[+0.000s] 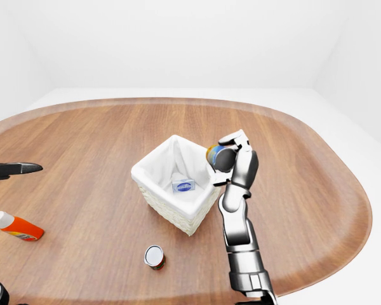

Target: Pick up the alphabet soup and the cream cheese box, and put them in the basket.

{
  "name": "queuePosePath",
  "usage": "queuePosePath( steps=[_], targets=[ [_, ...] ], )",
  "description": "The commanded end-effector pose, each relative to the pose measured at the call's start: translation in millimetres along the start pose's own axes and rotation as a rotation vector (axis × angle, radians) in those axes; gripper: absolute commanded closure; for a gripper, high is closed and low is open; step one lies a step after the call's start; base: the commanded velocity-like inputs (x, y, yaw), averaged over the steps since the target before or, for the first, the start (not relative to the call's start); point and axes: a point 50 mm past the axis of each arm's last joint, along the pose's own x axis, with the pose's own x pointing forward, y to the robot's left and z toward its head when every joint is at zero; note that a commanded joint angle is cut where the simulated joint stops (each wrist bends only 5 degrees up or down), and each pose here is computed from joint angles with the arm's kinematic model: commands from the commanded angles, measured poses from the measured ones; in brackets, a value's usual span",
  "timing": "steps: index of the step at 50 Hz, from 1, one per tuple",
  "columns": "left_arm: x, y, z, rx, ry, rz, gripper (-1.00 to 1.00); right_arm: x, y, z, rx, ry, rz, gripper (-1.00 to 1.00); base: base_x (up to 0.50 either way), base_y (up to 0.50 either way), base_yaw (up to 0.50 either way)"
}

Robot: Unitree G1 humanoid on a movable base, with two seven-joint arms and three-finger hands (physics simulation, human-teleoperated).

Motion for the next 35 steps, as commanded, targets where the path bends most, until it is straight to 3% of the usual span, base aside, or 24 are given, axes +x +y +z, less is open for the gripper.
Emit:
queuePosePath(
  steps=[1,11,35],
  targets=[
    [0.7,1,1,0.008,-0.006,-0.003,-1.00,12,28,17,-0.028,-0.053,0.067,1.00,0.00,0.00,0.00],
    [-0.1,-1,-1,-0.009,0.006,0.001,-1.00,26,41,16,-0.108,-0.052,0.101,1.00,0.00,0.00,0.00],
    [0.0,1,0,-0.004,-0.004,0.007,-1.00,31,86,44,-0.218,-0.122,0.222,1.00,0.00,0.00,0.00]
  ],
)
